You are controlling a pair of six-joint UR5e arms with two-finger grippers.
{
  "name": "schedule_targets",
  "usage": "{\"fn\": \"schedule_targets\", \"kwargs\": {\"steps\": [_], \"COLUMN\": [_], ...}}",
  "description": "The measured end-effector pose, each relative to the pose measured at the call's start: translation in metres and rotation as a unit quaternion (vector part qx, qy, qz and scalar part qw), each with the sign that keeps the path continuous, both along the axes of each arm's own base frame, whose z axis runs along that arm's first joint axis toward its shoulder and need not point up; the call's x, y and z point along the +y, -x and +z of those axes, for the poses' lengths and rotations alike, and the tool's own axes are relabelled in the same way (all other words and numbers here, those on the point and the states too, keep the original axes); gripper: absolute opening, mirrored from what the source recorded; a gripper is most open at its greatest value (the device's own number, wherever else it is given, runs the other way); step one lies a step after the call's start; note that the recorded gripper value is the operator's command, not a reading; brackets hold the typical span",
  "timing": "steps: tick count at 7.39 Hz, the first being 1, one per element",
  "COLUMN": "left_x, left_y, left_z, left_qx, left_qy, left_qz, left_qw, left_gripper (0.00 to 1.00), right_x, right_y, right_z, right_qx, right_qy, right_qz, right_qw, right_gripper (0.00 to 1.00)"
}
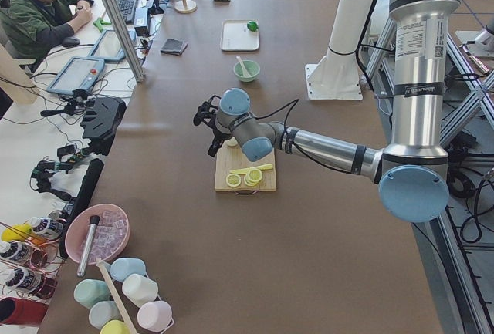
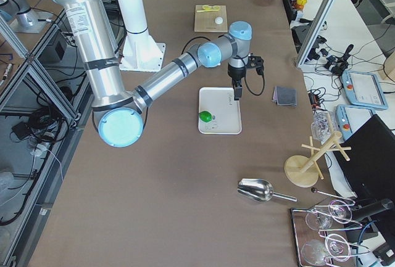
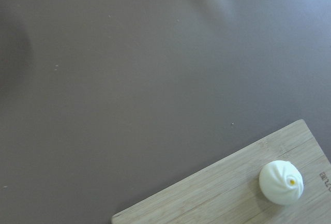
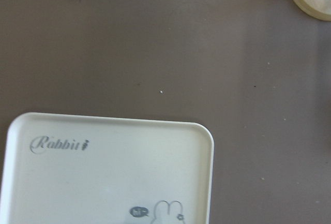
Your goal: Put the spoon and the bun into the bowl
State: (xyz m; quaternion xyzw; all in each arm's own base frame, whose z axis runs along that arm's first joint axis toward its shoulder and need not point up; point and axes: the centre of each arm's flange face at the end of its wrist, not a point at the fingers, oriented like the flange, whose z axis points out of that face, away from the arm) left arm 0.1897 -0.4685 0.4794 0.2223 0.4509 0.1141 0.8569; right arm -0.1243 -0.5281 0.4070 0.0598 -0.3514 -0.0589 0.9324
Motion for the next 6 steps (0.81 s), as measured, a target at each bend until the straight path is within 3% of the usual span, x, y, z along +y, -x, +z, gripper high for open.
{"fn": "schedule_targets", "kwargs": {"steps": [2, 5, 6], "left_x": [-0.002, 0.000, 0.006], "left_y": [-0.064, -0.117, -0.134], "left_z": [-0.005, -0.005, -0.010], "left_qx": [-0.026, -0.032, -0.029], "left_qy": [-0.017, -0.014, -0.013], "left_qz": [-0.002, 0.008, 0.010], "left_qw": [0.9995, 0.9994, 0.9994], "left_gripper": [0.93, 0.88, 0.77], "right_x": [0.020, 0.042, 0.046], "right_y": [-0.088, -0.167, -0.177], "right_z": [0.071, 0.144, 0.154], "right_qx": [-0.007, -0.025, -0.025], "right_qy": [-0.023, -0.040, -0.039], "right_qz": [-0.047, -0.073, -0.073], "right_qw": [0.9986, 0.9962, 0.9963], "right_gripper": [1.00, 1.00, 1.00]}}
